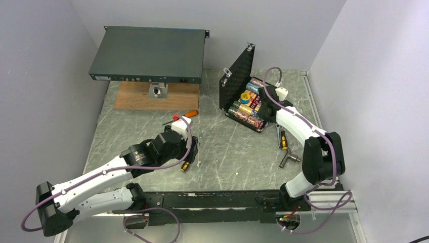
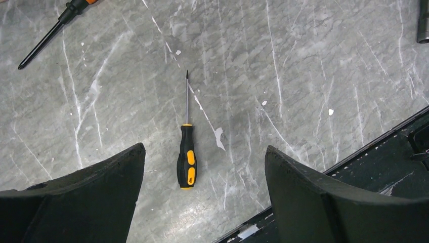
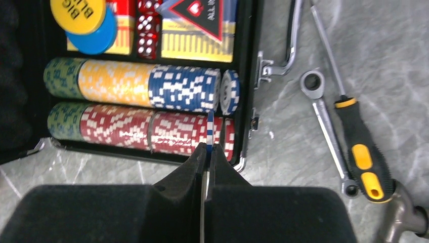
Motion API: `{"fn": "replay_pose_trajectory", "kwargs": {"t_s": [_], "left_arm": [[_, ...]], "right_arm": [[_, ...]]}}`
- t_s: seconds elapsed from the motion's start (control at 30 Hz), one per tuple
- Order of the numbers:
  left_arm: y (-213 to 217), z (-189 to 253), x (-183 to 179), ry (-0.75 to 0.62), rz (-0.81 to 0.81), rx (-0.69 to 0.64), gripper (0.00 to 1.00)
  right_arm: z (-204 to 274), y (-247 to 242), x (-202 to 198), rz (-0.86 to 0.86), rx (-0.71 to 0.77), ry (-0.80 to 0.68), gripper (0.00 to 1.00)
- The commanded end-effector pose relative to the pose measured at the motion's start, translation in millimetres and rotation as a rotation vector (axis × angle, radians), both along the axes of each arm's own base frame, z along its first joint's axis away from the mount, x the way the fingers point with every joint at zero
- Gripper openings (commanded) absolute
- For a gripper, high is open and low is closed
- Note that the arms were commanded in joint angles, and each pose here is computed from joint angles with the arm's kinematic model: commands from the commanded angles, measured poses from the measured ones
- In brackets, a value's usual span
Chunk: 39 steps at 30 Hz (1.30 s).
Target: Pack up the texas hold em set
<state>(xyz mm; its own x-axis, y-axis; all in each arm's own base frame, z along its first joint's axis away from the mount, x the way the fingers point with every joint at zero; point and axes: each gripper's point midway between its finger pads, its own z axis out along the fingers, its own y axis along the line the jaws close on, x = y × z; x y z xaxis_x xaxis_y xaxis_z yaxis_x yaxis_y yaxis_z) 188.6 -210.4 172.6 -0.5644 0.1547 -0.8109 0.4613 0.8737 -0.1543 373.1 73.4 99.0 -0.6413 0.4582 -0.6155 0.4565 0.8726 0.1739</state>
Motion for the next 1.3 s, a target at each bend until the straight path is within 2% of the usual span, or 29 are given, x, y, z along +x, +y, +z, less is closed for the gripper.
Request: {"fn": "replay_pose_trajectory", "kwargs": {"t_s": [0.0,0.63,0.9,1.03,1.17,1.27], "left_arm": [[-4,9,4,-0.026,0.014,-0.048,0.89],[-2,2,4,-0.009,0.022,-0.020,0.89],[-3,9,1,0.002,0.010,-0.031,0.89],[-5,19,-3,0.001,-0.019,-0.043,0.89],[-5,47,-2,-0.049,-0.046,-0.066,0.90],[-7,88,3,-0.130,-0.070,-0.101,0.90]], "right_arm": [[15,-23,11,-0.071,-0.094,-0.019,0.00],[-9,-14,36,-0.037,-0.053,0.015,0.00],[-4,-4,45,0.049,-0.039,-0.018,0.34],[8,-2,41,0.073,-0.030,-0.045,0.55],[22,4,37,0.119,-0.002,-0.081,0.63],[41,17,40,0.185,0.048,-0.135,0.76]]}}
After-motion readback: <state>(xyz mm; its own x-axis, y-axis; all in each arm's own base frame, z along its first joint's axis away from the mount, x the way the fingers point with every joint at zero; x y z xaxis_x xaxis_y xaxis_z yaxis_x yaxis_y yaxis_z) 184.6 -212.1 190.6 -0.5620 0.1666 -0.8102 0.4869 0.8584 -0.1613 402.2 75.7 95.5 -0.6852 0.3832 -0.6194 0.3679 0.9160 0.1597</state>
